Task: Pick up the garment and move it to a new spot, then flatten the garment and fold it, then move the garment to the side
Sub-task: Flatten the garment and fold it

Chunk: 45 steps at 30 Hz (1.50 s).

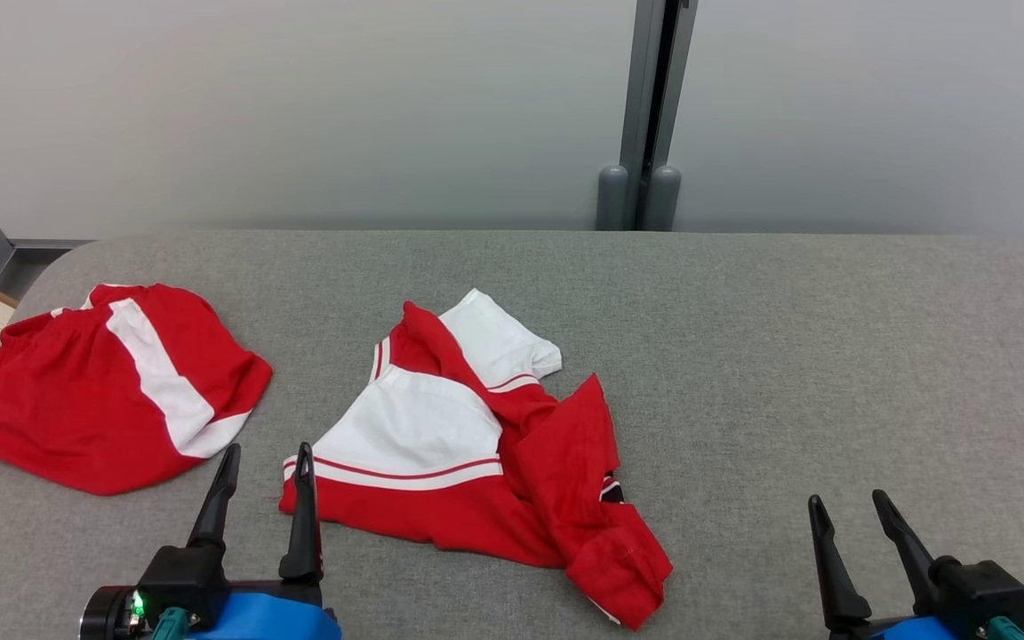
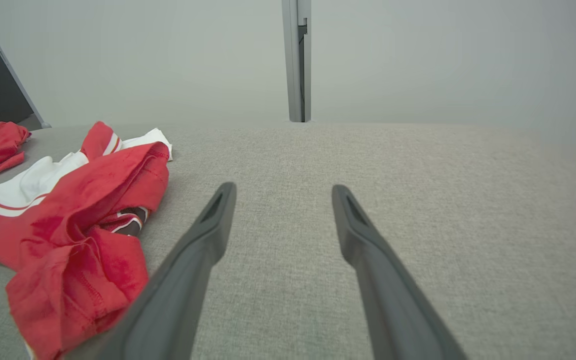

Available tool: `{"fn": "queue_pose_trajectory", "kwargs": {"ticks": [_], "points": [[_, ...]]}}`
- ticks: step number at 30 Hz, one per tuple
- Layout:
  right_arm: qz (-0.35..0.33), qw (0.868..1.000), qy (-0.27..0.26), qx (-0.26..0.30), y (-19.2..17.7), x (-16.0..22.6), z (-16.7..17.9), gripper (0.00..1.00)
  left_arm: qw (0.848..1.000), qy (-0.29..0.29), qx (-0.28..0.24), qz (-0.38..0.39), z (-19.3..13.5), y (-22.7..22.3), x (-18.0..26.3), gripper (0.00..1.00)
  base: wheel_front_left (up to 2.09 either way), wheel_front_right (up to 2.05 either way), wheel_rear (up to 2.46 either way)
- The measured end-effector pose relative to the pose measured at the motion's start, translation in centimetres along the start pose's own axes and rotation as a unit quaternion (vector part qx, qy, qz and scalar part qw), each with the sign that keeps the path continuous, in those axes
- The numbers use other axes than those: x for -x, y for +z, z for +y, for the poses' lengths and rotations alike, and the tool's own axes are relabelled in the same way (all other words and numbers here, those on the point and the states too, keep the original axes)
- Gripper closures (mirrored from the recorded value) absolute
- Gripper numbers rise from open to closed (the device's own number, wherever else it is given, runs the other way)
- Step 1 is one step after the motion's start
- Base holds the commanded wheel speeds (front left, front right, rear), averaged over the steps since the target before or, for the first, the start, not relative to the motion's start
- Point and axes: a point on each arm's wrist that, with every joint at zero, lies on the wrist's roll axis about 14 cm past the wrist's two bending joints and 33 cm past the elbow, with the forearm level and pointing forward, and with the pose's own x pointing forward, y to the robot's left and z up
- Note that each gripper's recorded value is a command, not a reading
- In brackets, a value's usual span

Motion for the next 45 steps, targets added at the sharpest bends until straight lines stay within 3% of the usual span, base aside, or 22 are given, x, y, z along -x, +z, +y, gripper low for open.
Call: {"fn": "queue_pose_trajectory", "kwargs": {"ticks": [7, 18, 25, 33, 38, 39, 40, 41, 42, 45], "points": [[-0.004, 1.000, 0.009, 0.000, 0.2, 0.4, 0.9, 0.00, 1.000, 0.003, -0.002, 0.002, 0.2, -0.1, 0.1, 0.00, 0.00, 0.00, 0.00], [-0.001, 0.994, 0.112, -0.018, 0.5, -1.3, 7.8, 0.00, 1.000, 0.007, -0.002, 0.007, 0.5, -0.4, 0.1, 0.00, 0.00, 0.00, 0.00], [0.062, 0.982, 0.179, -0.030, -2.5, -0.8, 12.2, 0.00, 1.000, 0.013, -0.001, 0.009, 0.8, -0.5, 0.2, 0.00, 0.00, 0.00, 0.00], [0.122, 0.970, 0.208, -0.035, -6.0, -0.1, 13.8, 0.00, 1.000, 0.026, 0.001, 0.012, 1.6, -0.7, 0.6, 0.00, 0.00, 0.00, 0.00], [0.125, 0.968, 0.213, -0.045, -6.3, -0.5, 14.3, 0.00, 0.999, 0.030, 0.001, 0.015, 1.8, -0.9, 0.7, 0.00, 0.00, 0.00, 0.00], [0.129, 0.967, 0.213, -0.048, -6.5, -0.5, 14.3, 0.07, 0.999, 0.030, 0.001, 0.016, 1.8, -0.9, 0.6, 0.00, 0.00, 0.00, 0.00], [0.132, 0.967, 0.213, -0.050, -6.7, -0.5, 14.4, 0.38, 0.999, 0.030, 0.001, 0.016, 1.8, -0.9, 0.6, 0.00, 0.00, 0.00, 0.00], [0.136, 0.966, 0.213, -0.050, -6.9, -0.6, 14.4, 0.87, 0.999, 0.030, 0.001, 0.015, 1.8, -0.9, 0.5, 0.00, 0.00, 0.00, 0.00], [0.141, 0.965, 0.215, -0.049, -7.2, -0.6, 14.5, 1.00, 0.999, 0.030, 0.001, 0.015, 1.8, -0.9, 0.4, 0.00, 0.00, 0.00, 0.00], [0.130, 0.968, 0.209, -0.053, -6.6, -1.5, 14.3, 1.00, 1.000, 0.027, 0.003, 0.015, 1.6, -0.9, 0.3, 0.00, 0.00, 0.00, 0.00]]}}
